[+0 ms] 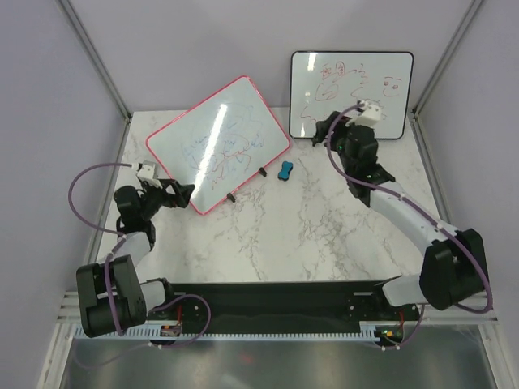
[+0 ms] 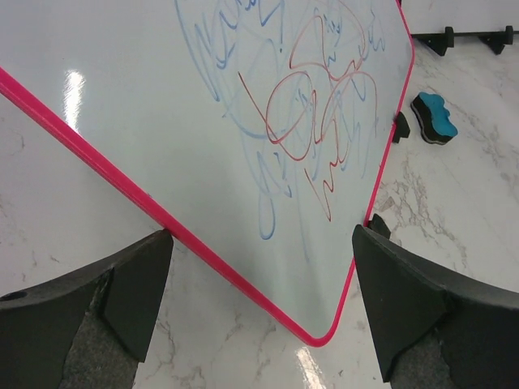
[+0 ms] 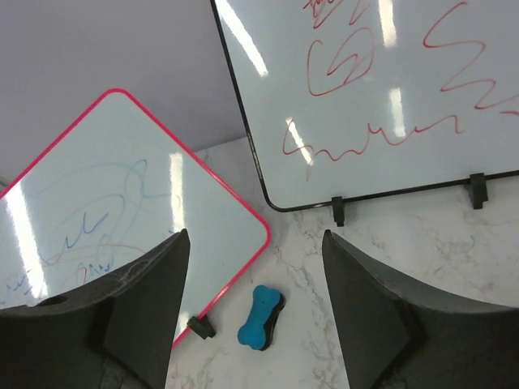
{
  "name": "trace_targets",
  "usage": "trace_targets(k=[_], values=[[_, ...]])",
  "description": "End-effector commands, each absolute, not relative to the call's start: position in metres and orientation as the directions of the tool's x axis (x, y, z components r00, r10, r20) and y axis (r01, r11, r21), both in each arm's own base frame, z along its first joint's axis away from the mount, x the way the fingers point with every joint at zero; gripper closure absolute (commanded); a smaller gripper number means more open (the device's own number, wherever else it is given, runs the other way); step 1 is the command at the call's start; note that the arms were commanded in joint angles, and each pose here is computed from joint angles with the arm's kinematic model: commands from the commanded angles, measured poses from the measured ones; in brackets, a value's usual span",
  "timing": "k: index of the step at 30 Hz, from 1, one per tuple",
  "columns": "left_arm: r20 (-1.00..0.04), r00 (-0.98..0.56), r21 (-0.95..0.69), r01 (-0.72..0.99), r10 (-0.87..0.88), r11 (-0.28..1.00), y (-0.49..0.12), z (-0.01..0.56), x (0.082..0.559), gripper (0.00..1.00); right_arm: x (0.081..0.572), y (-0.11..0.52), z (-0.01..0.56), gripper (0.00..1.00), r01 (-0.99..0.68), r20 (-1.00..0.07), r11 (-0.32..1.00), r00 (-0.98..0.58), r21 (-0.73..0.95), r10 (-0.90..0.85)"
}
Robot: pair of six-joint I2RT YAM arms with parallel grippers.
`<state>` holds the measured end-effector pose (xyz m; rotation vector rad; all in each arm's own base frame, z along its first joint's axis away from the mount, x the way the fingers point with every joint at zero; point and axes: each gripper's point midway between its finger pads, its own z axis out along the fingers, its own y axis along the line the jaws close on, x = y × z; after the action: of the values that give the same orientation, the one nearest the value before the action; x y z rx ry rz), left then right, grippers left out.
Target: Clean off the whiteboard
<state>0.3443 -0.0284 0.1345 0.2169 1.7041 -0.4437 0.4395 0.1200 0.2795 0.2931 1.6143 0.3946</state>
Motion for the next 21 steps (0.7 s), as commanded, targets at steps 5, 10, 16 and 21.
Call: trace_targets(k=[5,10,16,21], values=[[-0.877,-0.450,-0.393,0.469,-0.169,0.791,-0.051,0.152,0.323,0.02,0.474,0.174,0.214,0.21,0.195,-0.913,0.951,-0.288,0.240,0.289],[-0.864,-0.473,-0.414,0.471,-0.173,0.778,-0.052,0.156,0.319,0.02,0.502,0.212,0.149,0.24,0.191,-0.851,0.954,-0.435,0.233,0.295],[-0.854,-0.479,-0.403,0.364,-0.202,0.840,-0.028,0.145,0.330,0.01,0.520,0.235,0.116,0.25,0.201,-0.834,0.952,-0.464,0.230,0.299],[-0.861,-0.456,-0.398,0.324,-0.227,0.858,-0.015,0.145,0.335,0.01,0.524,0.247,0.101,0.26,0.195,-0.829,0.955,-0.478,0.222,0.290]])
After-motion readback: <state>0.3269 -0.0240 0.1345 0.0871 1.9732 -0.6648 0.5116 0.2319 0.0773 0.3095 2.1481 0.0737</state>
